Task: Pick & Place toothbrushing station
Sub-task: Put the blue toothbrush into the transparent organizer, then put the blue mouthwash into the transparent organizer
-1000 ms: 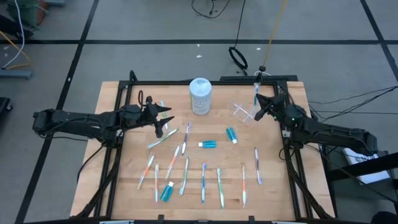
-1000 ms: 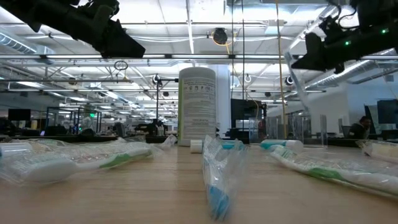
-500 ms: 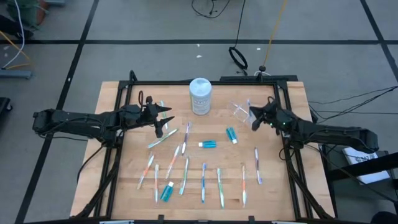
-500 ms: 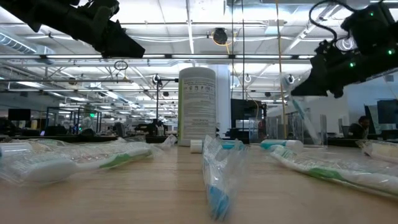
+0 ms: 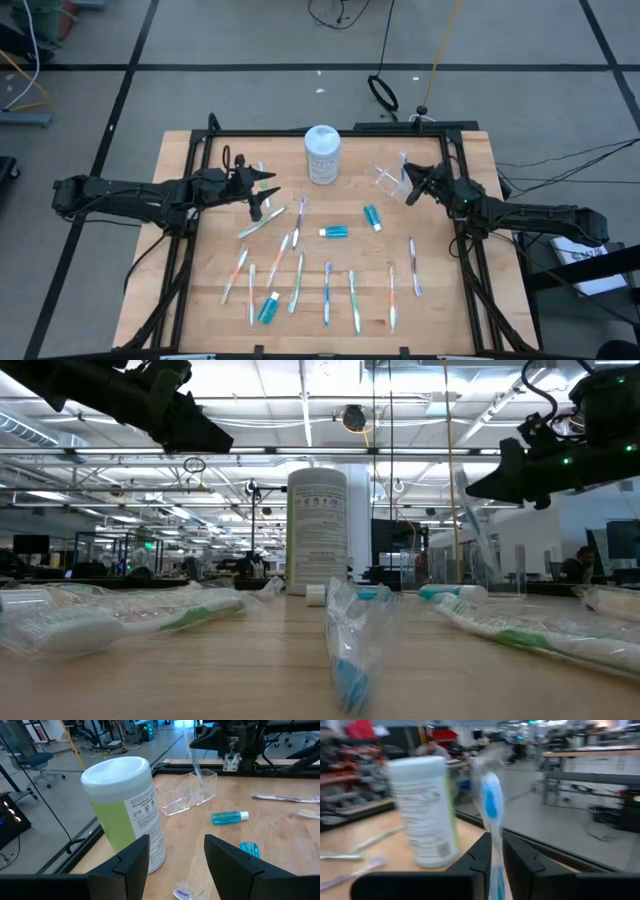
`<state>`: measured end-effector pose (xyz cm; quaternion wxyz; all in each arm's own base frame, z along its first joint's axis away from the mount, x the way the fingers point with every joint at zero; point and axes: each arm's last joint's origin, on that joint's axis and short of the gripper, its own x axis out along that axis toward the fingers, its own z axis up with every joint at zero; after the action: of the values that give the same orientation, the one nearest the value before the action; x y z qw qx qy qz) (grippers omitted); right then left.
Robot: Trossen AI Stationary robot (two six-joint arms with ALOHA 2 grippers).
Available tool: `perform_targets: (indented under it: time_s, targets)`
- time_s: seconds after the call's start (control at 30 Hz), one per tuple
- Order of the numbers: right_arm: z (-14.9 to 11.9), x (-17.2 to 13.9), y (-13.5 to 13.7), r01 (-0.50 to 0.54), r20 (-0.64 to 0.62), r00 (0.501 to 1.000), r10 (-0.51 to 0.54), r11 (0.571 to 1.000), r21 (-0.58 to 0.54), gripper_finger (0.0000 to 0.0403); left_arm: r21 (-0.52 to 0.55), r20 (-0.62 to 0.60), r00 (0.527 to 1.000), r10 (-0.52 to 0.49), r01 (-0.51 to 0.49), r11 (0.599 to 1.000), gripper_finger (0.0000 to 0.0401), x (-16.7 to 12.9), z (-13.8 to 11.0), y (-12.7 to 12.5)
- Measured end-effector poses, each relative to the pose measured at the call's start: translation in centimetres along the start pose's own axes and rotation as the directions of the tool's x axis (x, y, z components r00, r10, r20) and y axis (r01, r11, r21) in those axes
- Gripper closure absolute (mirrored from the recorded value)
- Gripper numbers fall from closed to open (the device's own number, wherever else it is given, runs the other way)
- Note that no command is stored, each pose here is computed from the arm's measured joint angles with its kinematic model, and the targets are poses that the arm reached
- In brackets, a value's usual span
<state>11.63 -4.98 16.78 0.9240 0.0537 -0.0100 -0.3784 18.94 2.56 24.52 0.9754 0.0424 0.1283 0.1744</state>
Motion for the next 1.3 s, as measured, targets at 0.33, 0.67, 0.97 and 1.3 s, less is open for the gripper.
perform_targets:
  time_s: [0.33, 0.67, 0.97, 1.3]
  targets:
    - [-0.1, 0.0, -0.1, 0.027, -0.006, 1.000, -0.027, 1.000, -0.015, 0.0289, -0.050, -0.003, 1.000, -0.001, 0.000, 0.999, 0.0205, 0.0, 0.0, 0.0]
    - [0.9, 0.0, 0.3, -0.078, 0.081, 0.994, 0.075, 0.996, 0.031, 0.0283, -0.079, 0.047, 0.999, -0.021, 0.025, 0.997, 0.0206, 0.0, 0.5, 0.0]
    - [0.2, 0.6, 1.5, -0.181, 0.021, 0.983, 0.181, 0.983, 0.009, 0.0288, -0.081, 0.153, 0.973, -0.172, 0.186, 0.979, 0.0206, 2.5, 0.7, -1.2]
    - [1.7, 2.2, 5.0, -0.418, 0.103, 0.903, 0.416, 0.908, -0.005, 0.0289, -0.044, 0.205, 0.957, -0.204, 0.217, 0.975, 0.0206, 6.4, -0.5, -2.4]
